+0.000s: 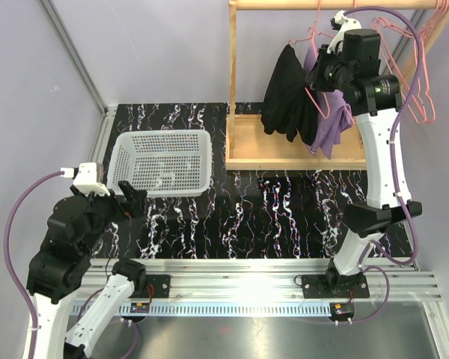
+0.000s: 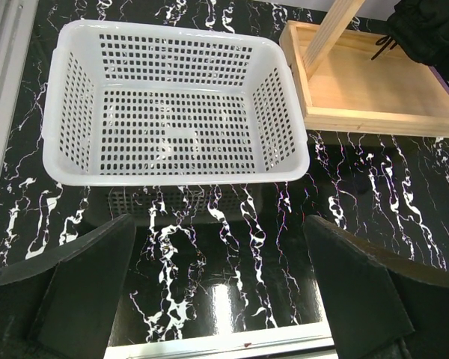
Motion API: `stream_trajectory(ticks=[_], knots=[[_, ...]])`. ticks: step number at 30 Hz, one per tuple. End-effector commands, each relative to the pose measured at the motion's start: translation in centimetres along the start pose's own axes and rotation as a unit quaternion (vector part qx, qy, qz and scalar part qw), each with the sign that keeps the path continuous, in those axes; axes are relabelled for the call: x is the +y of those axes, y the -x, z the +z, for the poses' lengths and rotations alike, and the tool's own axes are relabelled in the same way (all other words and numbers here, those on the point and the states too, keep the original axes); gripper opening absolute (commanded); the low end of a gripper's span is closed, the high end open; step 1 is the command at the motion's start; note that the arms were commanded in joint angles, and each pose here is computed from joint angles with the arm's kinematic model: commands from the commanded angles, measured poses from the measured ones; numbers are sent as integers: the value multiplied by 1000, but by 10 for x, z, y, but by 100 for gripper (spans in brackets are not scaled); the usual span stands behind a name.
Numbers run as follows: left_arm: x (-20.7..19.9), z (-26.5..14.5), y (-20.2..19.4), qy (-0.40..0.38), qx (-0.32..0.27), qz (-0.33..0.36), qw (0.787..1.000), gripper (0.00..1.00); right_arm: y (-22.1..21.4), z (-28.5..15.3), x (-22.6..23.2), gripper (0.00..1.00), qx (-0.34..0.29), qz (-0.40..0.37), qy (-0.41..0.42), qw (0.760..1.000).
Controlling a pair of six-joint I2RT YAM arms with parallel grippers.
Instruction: Remove the trousers from the hanger
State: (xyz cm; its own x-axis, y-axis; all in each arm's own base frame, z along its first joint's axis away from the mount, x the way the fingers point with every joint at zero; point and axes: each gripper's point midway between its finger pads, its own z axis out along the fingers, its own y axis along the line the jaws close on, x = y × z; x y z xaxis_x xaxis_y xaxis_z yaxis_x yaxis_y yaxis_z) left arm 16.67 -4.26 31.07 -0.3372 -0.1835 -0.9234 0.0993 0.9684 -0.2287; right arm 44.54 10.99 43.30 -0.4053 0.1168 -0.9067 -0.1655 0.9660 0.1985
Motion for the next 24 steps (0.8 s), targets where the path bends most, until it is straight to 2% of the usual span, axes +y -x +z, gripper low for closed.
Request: stream_trajectory(ticks=[1, 6, 17, 24], knots=[[-10, -8, 18, -29, -36, 6, 999, 99, 97, -59, 26, 0, -186, 12, 46, 981], [-13, -10, 19, -39, -37, 9, 999, 99, 112, -73, 32, 0, -215, 16, 59, 975], [-28, -12, 30, -73, -38, 21, 996, 99, 114, -104, 57, 0, -219, 22, 124, 968], [-52, -10, 61, -117, -44, 26, 992, 99, 104, -133, 70, 0, -215, 28, 167, 962]])
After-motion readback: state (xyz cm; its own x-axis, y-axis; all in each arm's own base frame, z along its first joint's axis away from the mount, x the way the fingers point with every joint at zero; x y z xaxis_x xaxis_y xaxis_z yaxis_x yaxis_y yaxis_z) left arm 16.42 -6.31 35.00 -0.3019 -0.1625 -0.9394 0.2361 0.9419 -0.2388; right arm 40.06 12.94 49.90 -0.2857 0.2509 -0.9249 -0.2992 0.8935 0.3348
